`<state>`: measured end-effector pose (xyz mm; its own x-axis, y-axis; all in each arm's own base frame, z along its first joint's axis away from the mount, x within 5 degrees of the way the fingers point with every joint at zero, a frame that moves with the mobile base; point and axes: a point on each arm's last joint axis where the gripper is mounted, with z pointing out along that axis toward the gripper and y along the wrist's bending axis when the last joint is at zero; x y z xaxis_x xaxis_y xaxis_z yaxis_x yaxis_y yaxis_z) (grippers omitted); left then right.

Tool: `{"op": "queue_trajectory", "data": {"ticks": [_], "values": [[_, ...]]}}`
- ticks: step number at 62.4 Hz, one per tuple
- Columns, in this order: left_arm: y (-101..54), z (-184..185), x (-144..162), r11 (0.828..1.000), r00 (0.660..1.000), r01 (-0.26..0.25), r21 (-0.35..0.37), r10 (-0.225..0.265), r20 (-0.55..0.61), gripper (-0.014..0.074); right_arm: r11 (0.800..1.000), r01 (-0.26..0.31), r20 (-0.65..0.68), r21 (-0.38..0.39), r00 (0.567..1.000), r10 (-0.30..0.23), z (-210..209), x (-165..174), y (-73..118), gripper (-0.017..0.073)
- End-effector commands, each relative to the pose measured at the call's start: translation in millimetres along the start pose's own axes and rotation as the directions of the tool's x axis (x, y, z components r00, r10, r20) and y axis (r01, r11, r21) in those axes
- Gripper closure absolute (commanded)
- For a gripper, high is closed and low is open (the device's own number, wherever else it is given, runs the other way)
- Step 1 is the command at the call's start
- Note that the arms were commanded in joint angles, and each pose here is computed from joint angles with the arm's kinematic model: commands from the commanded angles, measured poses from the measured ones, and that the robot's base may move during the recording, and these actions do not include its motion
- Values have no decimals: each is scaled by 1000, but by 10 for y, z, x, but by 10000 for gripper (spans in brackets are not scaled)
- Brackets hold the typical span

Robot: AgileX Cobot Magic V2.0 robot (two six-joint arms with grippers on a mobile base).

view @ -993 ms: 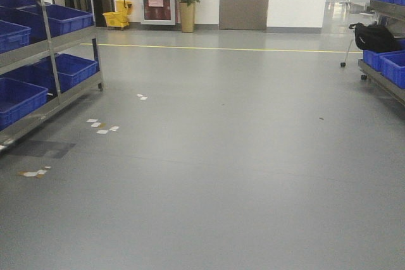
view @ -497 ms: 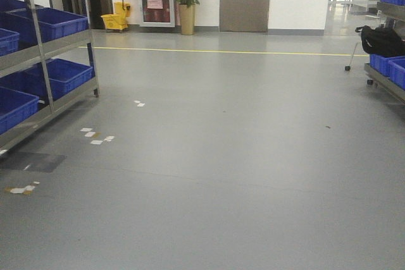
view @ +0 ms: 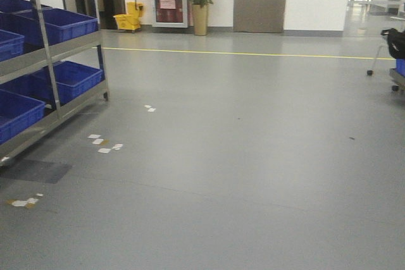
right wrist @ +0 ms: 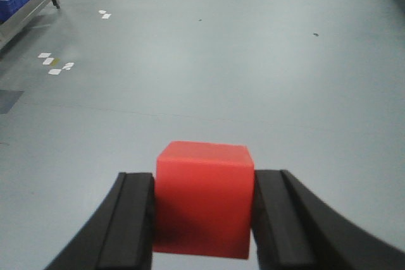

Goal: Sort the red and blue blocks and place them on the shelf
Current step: 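Drive across the floor toward the second rack of blue bins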

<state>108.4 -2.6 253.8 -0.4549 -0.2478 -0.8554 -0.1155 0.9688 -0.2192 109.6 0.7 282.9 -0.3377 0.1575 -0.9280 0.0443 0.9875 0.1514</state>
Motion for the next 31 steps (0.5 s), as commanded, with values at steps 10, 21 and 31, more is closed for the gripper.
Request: {"op": "queue_trajectory", "data": {"ticks": [10,21,31], "values": [[-49,-37,-153,999,995,-2,37,-1,96,469,1000,11,118,-5,993,-10,-34,-167,14,510],[-49,-37,-153,999,995,-2,37,-1,96,469,1000,11,118,-5,993,-10,-34,-167,14,510],[-49,-37,-153,999,995,-2,37,-1,96,469,1000,11,118,-5,993,-10,-34,-167,14,510]]}}
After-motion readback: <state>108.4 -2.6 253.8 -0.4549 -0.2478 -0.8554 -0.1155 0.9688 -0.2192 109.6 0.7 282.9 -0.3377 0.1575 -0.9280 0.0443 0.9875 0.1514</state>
